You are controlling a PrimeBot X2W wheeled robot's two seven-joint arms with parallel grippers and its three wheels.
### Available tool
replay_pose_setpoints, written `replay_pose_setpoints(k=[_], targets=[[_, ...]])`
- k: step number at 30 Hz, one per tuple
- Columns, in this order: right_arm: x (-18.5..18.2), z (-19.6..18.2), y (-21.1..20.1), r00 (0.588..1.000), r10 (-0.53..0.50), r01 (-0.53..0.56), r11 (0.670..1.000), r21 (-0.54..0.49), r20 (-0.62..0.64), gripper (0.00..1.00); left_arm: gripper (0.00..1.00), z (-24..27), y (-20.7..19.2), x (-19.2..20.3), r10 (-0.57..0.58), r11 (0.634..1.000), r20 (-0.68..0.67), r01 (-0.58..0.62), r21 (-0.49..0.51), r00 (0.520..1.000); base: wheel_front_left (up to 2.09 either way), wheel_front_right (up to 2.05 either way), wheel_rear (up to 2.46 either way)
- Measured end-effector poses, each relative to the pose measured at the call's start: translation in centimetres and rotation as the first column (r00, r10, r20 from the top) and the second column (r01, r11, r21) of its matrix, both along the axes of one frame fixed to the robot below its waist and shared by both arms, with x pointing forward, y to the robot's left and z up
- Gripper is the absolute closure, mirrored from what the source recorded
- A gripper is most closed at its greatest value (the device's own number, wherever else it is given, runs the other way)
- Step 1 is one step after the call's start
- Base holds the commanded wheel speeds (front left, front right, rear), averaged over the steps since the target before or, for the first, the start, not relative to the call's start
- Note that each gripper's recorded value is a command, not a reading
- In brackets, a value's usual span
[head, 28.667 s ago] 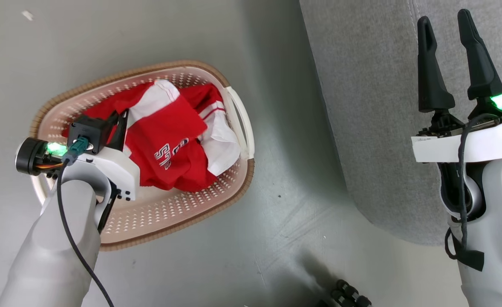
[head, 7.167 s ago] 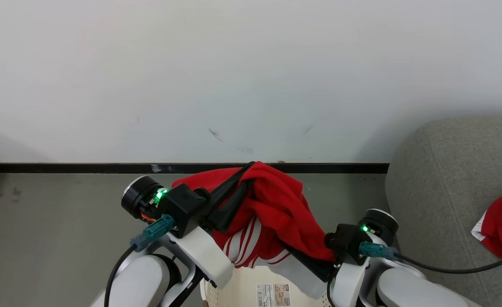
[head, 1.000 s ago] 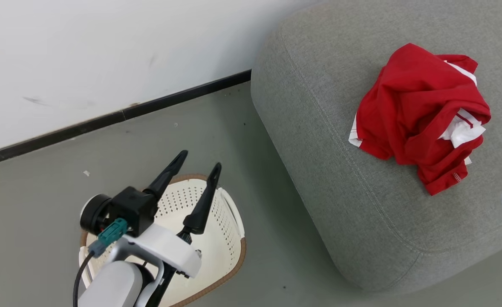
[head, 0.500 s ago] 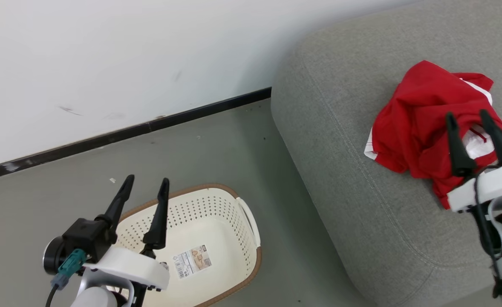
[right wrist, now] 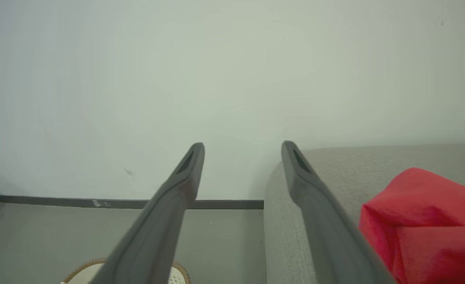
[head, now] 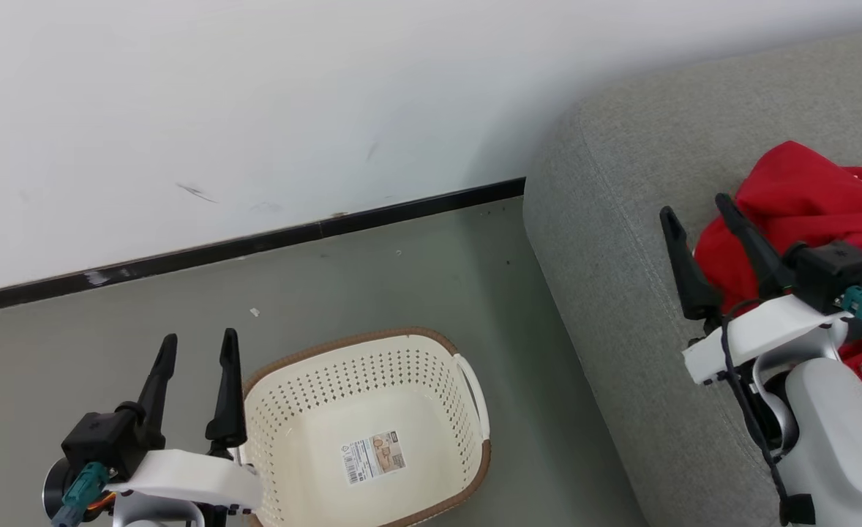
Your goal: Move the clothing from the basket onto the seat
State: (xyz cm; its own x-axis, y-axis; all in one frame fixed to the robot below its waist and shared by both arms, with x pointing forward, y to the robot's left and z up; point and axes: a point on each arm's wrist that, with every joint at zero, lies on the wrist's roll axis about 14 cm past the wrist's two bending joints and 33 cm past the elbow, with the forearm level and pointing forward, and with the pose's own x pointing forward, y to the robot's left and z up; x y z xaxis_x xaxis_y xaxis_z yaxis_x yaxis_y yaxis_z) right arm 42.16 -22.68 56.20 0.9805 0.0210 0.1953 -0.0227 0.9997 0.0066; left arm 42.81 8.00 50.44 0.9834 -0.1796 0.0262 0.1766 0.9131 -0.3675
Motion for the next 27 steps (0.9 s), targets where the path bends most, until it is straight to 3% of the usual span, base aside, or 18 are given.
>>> replay_pose_setpoints(k=[9,27], targets=[[-0.5,-1.0,4.5,0.995,0.1,-0.1,0.995,-0.004,-0.015,0.0,0.0,-0.1,4.7,-1.5,0.137,0.989,0.0,-0.137,0.055,0.991,0.0,0.0,0.0],[-4.0,-3.1,7.4,0.989,0.139,-0.139,0.99,0.007,-0.053,0.0,0.0,0.0,9.6,-5.2,0.28,0.956,0.003,-0.279,0.086,0.96,0.0,0.0,0.0]])
